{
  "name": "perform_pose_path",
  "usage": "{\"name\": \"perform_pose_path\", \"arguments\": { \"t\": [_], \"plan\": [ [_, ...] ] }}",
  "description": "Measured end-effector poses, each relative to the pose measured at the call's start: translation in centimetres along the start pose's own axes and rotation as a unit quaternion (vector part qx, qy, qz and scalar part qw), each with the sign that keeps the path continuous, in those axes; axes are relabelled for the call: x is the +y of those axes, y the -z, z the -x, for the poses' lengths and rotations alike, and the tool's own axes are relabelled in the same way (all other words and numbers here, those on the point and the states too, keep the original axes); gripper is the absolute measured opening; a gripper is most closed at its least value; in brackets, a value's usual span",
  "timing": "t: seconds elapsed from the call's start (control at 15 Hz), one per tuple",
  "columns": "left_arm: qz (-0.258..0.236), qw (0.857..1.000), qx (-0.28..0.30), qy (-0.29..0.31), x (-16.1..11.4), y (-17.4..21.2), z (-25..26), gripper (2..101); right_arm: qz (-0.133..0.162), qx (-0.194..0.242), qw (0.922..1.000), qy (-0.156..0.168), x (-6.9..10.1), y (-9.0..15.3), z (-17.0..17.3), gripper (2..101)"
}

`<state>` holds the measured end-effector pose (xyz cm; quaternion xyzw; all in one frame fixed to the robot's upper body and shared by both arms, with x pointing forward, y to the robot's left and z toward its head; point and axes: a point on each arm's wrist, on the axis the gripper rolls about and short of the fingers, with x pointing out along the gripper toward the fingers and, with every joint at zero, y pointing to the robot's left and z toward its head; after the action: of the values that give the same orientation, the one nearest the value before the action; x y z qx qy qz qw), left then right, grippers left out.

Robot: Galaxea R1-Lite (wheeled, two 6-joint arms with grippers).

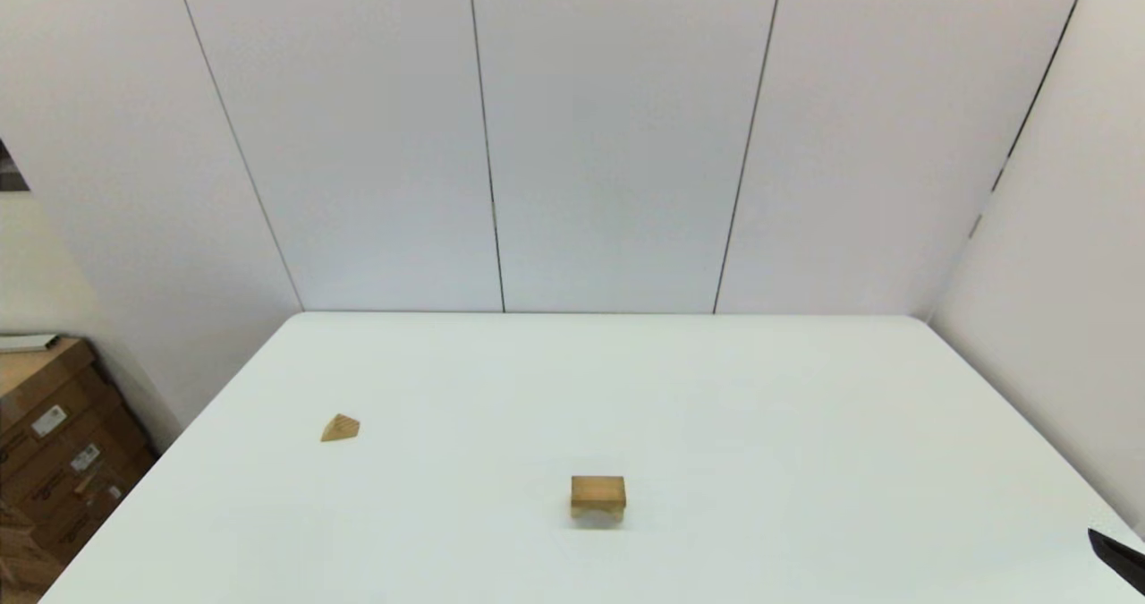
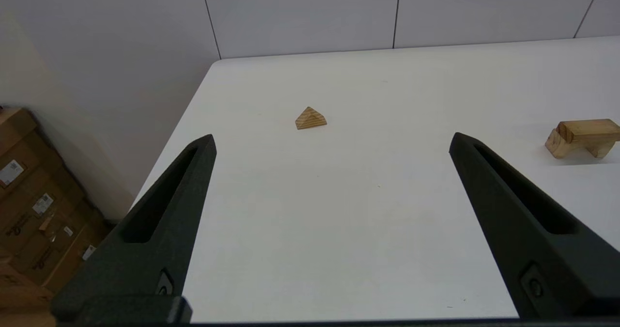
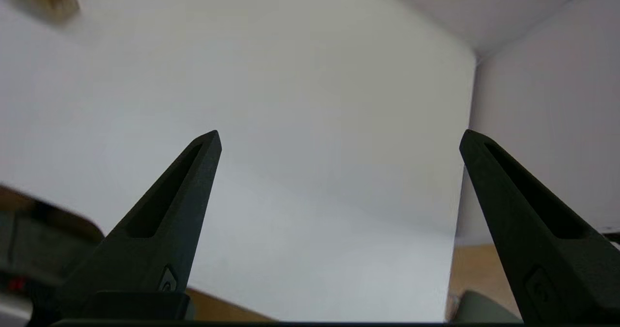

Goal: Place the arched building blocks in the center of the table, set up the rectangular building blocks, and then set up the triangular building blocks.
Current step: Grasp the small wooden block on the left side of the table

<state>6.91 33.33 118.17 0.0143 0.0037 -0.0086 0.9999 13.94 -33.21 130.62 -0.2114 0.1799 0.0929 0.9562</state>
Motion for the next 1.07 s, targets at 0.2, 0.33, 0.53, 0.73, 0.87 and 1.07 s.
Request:
{"name": "perform_pose_path", "arguments": {
  "t": [0.2, 0.33, 0.53, 0.73, 0.87, 1.07],
  "plan": [
    [0.000, 1.000, 0.000, 0.000, 0.0, 0.0, 0.0, 97.8, -0.026, -0.044, 0.9983, 0.026, 1.3, 2.7, 2.1, 97.1],
    [0.000, 1.000, 0.000, 0.000, 0.0, 0.0, 0.0, 97.8, -0.048, -0.062, 0.9960, 0.042, 2.3, 5.0, 2.9, 97.1],
    [0.000, 1.000, 0.000, 0.000, 0.0, 0.0, 0.0, 97.8, -0.083, -0.076, 0.9918, 0.060, 3.8, 8.0, 3.1, 97.1],
    [0.000, 1.000, 0.000, 0.000, 0.0, 0.0, 0.0, 97.8, -0.120, -0.096, 0.9858, 0.068, 4.8, 10.1, 3.1, 97.1],
    [0.000, 1.000, 0.000, 0.000, 0.0, 0.0, 0.0, 97.8, -0.135, -0.105, 0.9828, 0.070, 5.4, 11.3, 2.8, 97.1],
    [0.000, 1.000, 0.000, 0.000, 0.0, 0.0, 0.0, 97.8, -0.143, -0.124, 0.9790, 0.075, 5.9, 12.5, 2.4, 97.1]
  ]
}}
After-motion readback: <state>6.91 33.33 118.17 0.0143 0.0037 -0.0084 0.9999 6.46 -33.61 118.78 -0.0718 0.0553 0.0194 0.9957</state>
